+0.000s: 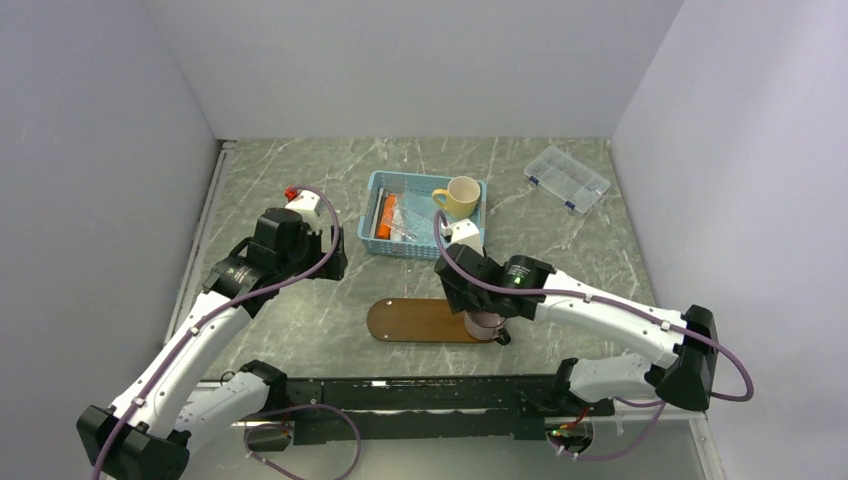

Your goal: Prepare toiletry sets of a toothbrush and toothpaste on the tray

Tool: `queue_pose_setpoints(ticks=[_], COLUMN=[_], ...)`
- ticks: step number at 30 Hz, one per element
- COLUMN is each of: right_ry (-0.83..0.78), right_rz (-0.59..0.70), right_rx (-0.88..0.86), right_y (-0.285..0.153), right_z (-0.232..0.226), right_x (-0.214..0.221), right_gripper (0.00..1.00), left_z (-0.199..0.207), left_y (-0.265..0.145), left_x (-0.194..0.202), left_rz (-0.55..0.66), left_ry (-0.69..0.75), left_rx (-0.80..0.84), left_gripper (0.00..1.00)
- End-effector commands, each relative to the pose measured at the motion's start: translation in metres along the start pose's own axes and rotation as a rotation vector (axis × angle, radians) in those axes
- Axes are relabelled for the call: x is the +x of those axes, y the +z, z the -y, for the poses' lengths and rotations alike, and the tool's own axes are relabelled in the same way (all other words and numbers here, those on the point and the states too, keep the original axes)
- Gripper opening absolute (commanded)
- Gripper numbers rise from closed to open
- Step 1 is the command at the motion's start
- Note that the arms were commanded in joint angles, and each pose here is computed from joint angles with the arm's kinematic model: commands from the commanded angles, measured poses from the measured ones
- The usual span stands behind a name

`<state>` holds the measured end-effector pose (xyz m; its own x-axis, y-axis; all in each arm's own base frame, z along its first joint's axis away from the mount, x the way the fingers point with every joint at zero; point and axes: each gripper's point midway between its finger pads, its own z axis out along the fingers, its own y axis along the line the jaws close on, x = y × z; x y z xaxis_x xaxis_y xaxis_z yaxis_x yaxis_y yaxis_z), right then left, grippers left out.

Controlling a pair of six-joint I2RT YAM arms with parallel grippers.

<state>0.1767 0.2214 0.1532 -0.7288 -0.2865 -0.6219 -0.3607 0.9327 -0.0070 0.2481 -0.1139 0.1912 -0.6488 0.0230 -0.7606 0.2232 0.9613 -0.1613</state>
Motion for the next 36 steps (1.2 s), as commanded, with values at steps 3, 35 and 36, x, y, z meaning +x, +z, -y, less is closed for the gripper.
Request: queue_pose_setpoints(ticks=[3, 35, 36], right_ry=[-0.009, 0.573, 0.597], right_rz=[0.094, 0.13, 0.134], right_rx=[0.079, 0.203, 0.202], right_y=[-0.016, 0.119, 0.122], right_z=[0.003, -0.033, -0.032], right_x=[-0.046, -0.19, -0.19], right_gripper=[0.54, 0.53, 0.53], left_z=[0.002, 0.011, 0.011], left_y=[0.001, -0.016, -0.016], left_x=[-0.005, -0.015, -0.015], left_rz=[0.02, 0.089, 0.091], left_ry=[0.014, 0.003, 0.002], left_rx=[0.017, 0.074, 0.077], left_gripper=[0.99, 0.99, 0.99])
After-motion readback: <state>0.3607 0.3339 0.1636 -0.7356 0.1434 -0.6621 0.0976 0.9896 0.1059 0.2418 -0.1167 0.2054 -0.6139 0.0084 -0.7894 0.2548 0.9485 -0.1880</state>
